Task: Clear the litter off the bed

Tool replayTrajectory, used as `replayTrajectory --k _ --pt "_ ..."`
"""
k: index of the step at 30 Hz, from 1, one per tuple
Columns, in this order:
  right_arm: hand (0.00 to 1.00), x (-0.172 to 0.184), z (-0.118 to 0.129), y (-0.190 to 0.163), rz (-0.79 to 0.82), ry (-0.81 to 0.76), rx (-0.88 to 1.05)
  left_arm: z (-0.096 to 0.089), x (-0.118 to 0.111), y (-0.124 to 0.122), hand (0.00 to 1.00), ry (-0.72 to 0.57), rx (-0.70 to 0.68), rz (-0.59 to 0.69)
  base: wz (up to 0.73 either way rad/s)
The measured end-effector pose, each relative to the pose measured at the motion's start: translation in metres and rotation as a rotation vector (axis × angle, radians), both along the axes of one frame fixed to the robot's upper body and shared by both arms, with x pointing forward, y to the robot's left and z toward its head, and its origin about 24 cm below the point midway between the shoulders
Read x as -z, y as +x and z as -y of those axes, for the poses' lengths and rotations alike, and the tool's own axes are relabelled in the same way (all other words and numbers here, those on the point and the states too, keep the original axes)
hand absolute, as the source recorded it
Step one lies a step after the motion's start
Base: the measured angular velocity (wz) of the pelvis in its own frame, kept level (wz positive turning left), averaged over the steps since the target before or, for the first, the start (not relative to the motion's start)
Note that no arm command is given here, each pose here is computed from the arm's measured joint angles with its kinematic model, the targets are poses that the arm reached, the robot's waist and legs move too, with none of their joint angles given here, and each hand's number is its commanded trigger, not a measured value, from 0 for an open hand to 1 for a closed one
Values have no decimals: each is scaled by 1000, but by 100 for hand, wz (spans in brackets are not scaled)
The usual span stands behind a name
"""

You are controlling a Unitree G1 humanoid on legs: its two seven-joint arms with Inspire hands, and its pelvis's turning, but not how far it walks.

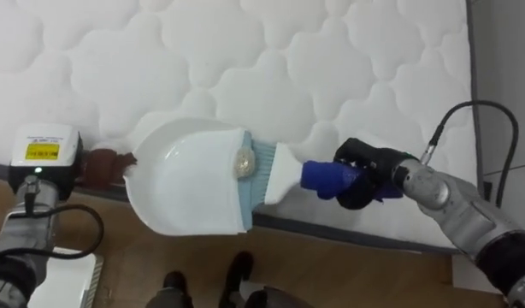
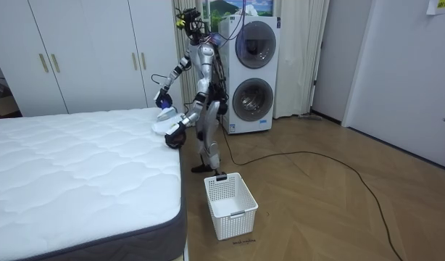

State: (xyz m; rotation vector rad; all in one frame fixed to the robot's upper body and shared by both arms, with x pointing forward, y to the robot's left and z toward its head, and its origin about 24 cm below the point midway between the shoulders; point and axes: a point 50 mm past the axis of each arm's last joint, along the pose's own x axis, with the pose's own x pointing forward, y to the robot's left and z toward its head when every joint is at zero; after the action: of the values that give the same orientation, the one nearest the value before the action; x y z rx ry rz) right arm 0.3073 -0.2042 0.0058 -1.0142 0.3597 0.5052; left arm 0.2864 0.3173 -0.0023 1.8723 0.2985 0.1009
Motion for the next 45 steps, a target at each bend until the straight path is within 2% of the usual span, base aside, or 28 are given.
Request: replayTrajectory --k 6,13,21,29,33,37,41,43,45 --pt "100 -8 5 0 29 114 62 -6 5 -9 100 -89 -74 43 -8" --pt "100 -14 8 -4 55 163 65 -11 11 -20 100 -129 -117 72 -14" --pt "100 -42 8 -4 154 309 54 -19 20 -34 100 -108 -164 45 -11" --pt "100 -50 10 -8 181 383 62 -18 15 -33 100 -94 -148 120 0" --pt "100 -50 20 -11 170 371 77 -11 20 -34 100 -117 -141 129 0" --pt "100 -51 31 -16 185 384 119 -10 18 -39 100 -158 -155 216 5" --pt "100 -37 48 -34 151 379 194 -6 13 -48 100 -171 -120 292 44" --pt "0 -27 67 -50 131 379 279 -2 9 -53 100 -181 -89 325 76" --pt "0 -26 76 -55 140 374 326 -3 6 -57 100 -187 -90 352 42"
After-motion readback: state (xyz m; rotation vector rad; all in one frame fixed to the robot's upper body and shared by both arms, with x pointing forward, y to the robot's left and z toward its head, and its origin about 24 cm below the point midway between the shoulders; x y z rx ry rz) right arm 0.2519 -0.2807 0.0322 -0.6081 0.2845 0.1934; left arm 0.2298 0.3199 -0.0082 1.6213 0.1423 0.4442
